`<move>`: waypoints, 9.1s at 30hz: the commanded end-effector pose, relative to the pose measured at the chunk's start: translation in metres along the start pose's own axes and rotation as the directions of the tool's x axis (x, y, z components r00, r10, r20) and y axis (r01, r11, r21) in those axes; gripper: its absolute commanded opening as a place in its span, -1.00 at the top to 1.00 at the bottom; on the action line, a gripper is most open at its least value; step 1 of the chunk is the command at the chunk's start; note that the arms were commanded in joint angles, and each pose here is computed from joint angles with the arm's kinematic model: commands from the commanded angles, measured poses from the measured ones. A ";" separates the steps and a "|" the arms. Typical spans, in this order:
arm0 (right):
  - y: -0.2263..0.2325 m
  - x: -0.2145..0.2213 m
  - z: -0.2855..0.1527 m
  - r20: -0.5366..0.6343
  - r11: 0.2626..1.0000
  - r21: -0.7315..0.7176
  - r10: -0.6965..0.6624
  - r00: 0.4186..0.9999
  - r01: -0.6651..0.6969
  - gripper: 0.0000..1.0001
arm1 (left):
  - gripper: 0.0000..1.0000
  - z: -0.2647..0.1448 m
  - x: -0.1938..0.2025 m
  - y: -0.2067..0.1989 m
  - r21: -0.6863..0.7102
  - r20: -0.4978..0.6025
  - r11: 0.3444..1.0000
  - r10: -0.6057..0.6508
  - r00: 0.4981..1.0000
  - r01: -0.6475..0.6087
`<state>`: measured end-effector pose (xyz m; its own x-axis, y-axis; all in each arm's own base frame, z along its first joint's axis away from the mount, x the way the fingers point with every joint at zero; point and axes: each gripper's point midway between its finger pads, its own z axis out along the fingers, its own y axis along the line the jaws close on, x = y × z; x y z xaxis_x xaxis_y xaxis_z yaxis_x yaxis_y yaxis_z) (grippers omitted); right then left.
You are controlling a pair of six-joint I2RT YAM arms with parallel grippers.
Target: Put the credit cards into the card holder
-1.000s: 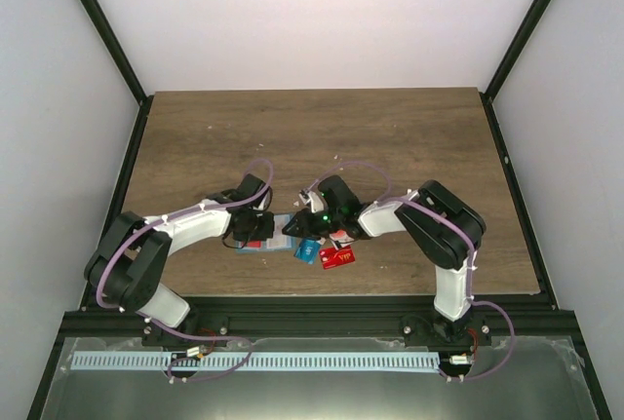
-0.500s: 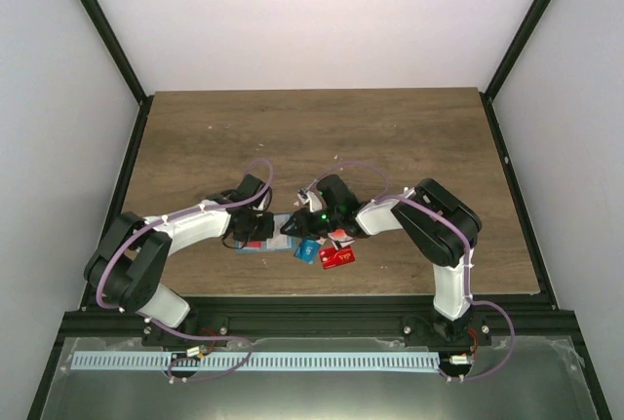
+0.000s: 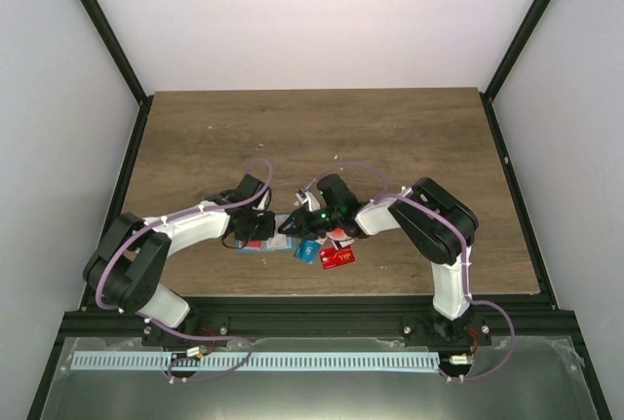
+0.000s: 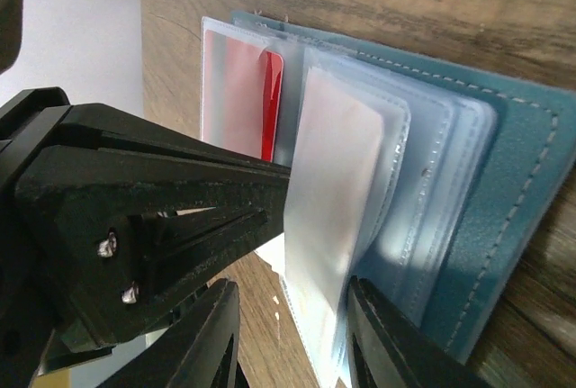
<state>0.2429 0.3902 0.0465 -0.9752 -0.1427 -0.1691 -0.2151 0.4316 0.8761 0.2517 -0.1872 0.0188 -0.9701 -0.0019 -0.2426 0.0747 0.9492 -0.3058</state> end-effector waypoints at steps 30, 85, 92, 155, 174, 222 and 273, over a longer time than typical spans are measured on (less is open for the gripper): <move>0.063 -0.012 0.019 -0.029 0.987 -0.113 -0.120 0.992 0.116 0.29 | 0.73 -0.067 -0.021 0.025 -0.075 0.164 0.987 -0.126 0.978 0.139; -0.086 0.097 -0.128 0.211 0.822 0.537 0.085 0.974 -0.188 0.01 | 0.48 0.043 0.059 -0.146 0.346 -0.028 0.872 0.378 0.925 -0.346; -0.085 0.111 -0.126 0.180 0.847 0.499 0.108 0.978 -0.186 0.04 | 0.51 0.048 0.089 -0.149 0.388 -0.071 0.853 0.404 0.912 -0.347; -0.069 0.165 -0.109 -0.194 0.882 0.472 0.128 0.973 -0.022 0.12 | 0.40 0.015 0.128 -0.130 0.486 -0.070 0.851 0.264 0.962 -0.198; -0.049 0.194 -0.122 -0.165 0.915 0.375 0.226 0.960 -0.151 0.08 | 0.39 -0.030 0.121 -0.125 0.450 -0.014 0.849 0.317 0.948 -0.277; 0.007 0.126 -0.111 0.126 0.989 0.100 0.099 0.987 -0.112 0.99 | 0.30 -0.102 0.035 -0.100 0.308 0.264 0.935 0.093 0.960 -0.175; 0.174 0.030 -0.160 0.305 0.801 -0.466 -0.253 0.918 0.376 0.99 | 0.92 -0.216 -0.025 -0.138 0.768 0.479 0.509 -0.056 0.876 -0.388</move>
<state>0.1866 0.3166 0.2532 -0.8830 0.0443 -0.4674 -0.4694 -0.0742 0.8798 0.2137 -0.2489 0.2608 -0.7579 -0.1968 -0.6220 0.5710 0.2611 -0.7783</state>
